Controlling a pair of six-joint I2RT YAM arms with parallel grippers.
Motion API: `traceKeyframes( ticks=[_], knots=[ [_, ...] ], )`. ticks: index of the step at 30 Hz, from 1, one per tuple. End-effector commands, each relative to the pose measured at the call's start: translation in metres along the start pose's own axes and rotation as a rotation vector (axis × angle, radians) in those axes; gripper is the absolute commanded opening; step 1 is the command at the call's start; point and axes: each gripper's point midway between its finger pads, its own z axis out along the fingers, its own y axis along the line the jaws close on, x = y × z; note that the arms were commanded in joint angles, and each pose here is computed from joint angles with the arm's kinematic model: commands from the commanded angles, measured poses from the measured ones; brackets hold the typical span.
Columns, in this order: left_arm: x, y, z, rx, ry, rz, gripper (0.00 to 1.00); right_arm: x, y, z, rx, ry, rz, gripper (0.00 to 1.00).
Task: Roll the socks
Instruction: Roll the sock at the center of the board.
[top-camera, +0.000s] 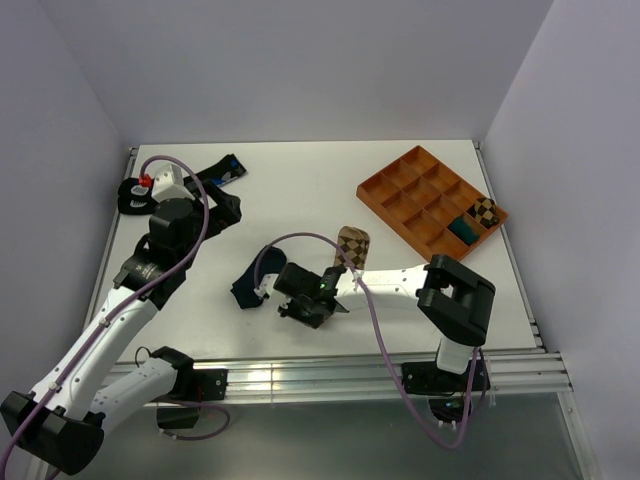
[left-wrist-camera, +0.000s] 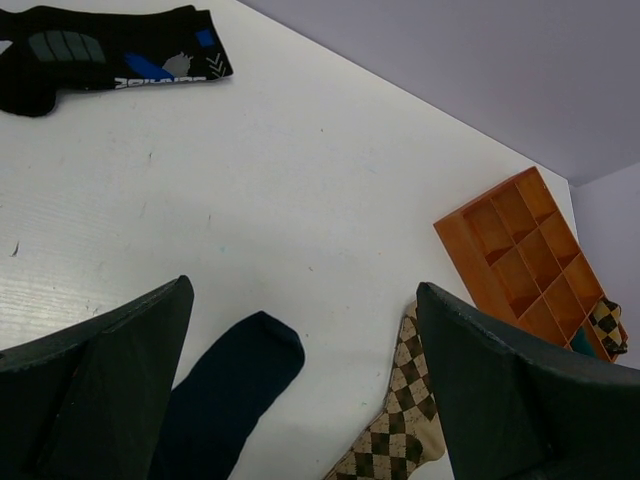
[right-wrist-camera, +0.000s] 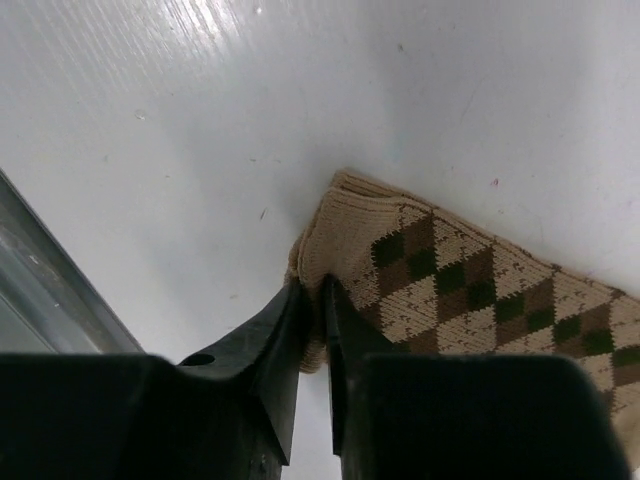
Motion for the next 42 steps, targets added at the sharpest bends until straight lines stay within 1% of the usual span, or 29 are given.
traceKeyframes(
  ticks=[1, 3, 4, 8, 12, 14, 18, 20, 22, 24, 25, 26, 27, 29, 30, 32, 33, 34, 39, 40, 42],
  knots=[
    [-0.009, -0.004, -0.004, 0.026, -0.035, -0.011, 1.0, -0.027, -0.003, -0.002, 0.0, -0.085, -0.062, 0.19],
    [-0.007, -0.001, -0.004, 0.016, -0.035, -0.018, 0.99, -0.044, -0.009, -0.007, 0.009, -0.156, -0.12, 0.15],
    [-0.008, 0.0, -0.004, 0.013, -0.037, -0.024, 1.0, -0.053, -0.01, -0.011, 0.007, -0.187, -0.136, 0.15],
    [-0.01, 0.008, -0.006, -0.032, -0.054, -0.042, 0.99, -0.081, -0.013, -0.017, -0.01, -0.28, -0.227, 0.09],
    [-0.017, 0.022, -0.015, -0.084, -0.099, -0.08, 0.99, -0.105, -0.008, -0.023, -0.029, -0.391, -0.33, 0.08],
    [-0.023, 0.027, -0.022, -0.094, -0.132, -0.108, 1.0, -0.109, -0.007, -0.022, -0.033, -0.412, -0.372, 0.07],
    [-0.018, 0.034, -0.024, -0.112, -0.125, -0.116, 0.99, -0.099, 0.006, -0.019, -0.111, -0.394, -0.398, 0.05],
    [-0.01, 0.034, -0.021, -0.104, -0.101, -0.109, 0.97, -0.086, 0.007, -0.019, -0.117, -0.374, -0.406, 0.05],
    [0.002, 0.035, -0.016, -0.093, -0.07, -0.104, 0.93, -0.072, 0.008, -0.024, -0.151, -0.338, -0.394, 0.04],
    [0.017, 0.033, -0.009, -0.061, -0.037, -0.105, 0.91, -0.056, -0.002, -0.032, -0.178, -0.297, -0.337, 0.03],
    [0.022, 0.033, -0.007, -0.051, -0.024, -0.105, 0.89, -0.053, 0.0, -0.038, -0.223, -0.295, -0.319, 0.03],
    [0.025, 0.025, -0.004, -0.007, -0.017, -0.111, 0.87, -0.048, -0.004, -0.042, -0.239, -0.282, -0.303, 0.03],
    [0.033, 0.027, -0.002, -0.003, -0.001, -0.107, 0.86, -0.036, -0.012, -0.049, -0.255, -0.249, -0.261, 0.03],
    [0.043, 0.023, 0.003, 0.027, 0.026, -0.101, 0.81, -0.028, -0.015, -0.057, -0.29, -0.229, -0.238, 0.04],
    [0.051, 0.02, 0.005, 0.058, 0.047, -0.104, 0.79, -0.015, -0.018, -0.06, -0.306, -0.185, -0.211, 0.03],
    [0.063, 0.013, 0.009, 0.11, 0.077, -0.097, 0.76, -0.007, -0.02, -0.063, -0.325, -0.162, -0.217, 0.04],
    [0.073, 0.007, 0.01, 0.162, 0.108, -0.091, 0.75, 0.001, -0.021, -0.062, -0.324, -0.14, -0.215, 0.04],
    [0.075, 0.003, 0.011, 0.19, 0.107, -0.094, 0.73, 0.008, -0.022, -0.06, -0.321, -0.122, -0.217, 0.04],
    [0.109, -0.011, 0.014, 0.263, 0.191, -0.042, 0.71, 0.024, -0.016, -0.051, -0.372, -0.08, -0.223, 0.04],
    [0.116, -0.015, 0.016, 0.281, 0.21, -0.028, 0.7, 0.026, -0.014, -0.051, -0.385, -0.075, -0.222, 0.05],
    [0.131, -0.019, 0.014, 0.298, 0.244, -0.01, 0.7, 0.027, -0.013, -0.051, -0.386, -0.08, -0.22, 0.17]
  ],
)
